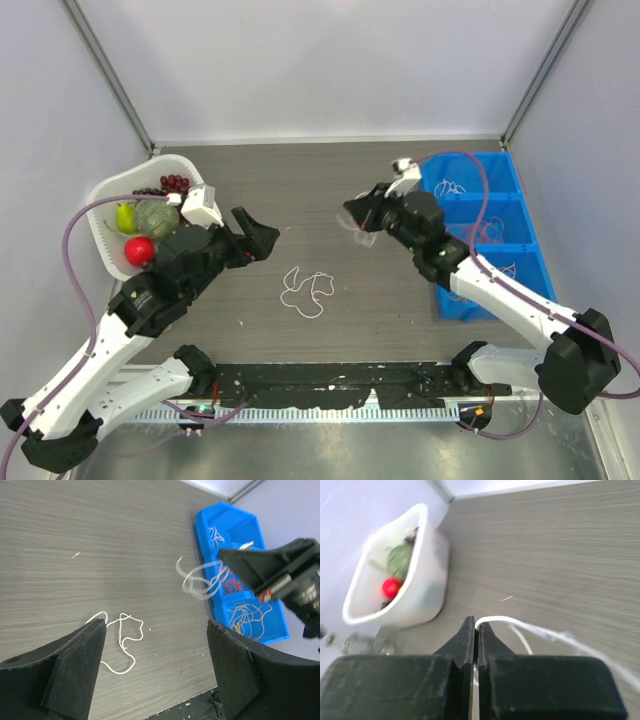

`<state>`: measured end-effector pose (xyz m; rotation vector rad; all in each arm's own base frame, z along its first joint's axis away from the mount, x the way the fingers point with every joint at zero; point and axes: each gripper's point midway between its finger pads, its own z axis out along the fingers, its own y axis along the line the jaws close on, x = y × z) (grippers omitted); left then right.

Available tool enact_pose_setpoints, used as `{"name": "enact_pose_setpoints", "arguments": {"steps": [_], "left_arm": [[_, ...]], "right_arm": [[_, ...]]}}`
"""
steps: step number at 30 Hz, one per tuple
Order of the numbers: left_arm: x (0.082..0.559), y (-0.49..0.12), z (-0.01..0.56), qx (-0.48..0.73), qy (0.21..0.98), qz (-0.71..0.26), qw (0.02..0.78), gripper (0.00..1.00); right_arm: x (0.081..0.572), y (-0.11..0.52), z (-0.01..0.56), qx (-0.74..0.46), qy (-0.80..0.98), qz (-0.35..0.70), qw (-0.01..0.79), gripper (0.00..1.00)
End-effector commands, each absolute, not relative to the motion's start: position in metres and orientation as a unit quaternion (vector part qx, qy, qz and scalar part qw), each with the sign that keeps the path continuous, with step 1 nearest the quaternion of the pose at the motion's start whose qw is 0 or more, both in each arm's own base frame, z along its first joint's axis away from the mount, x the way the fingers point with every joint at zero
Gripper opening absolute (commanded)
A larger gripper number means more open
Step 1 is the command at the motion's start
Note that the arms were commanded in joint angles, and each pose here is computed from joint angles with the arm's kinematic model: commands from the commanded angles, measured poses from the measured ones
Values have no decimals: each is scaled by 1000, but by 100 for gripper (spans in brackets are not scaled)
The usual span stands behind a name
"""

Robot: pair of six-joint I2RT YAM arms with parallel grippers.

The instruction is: Untangle the cables

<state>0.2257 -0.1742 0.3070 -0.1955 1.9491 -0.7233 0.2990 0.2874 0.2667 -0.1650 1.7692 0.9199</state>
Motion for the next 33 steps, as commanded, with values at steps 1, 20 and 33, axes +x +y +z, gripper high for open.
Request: {"name": "enact_pose_setpoints", "arguments": {"steps": [1,20,33], "left_arm": [[226,-152,315,-83,790,-271,545,86],[203,-169,290,-59,803,-326,494,86],[208,-190,267,-44,820,-336,461,86]], "right_arm": [[361,227,293,46,744,375,552,1],[543,-16,216,338,741,260,519,16],[512,-41,212,306,810,119,487,49]]}}
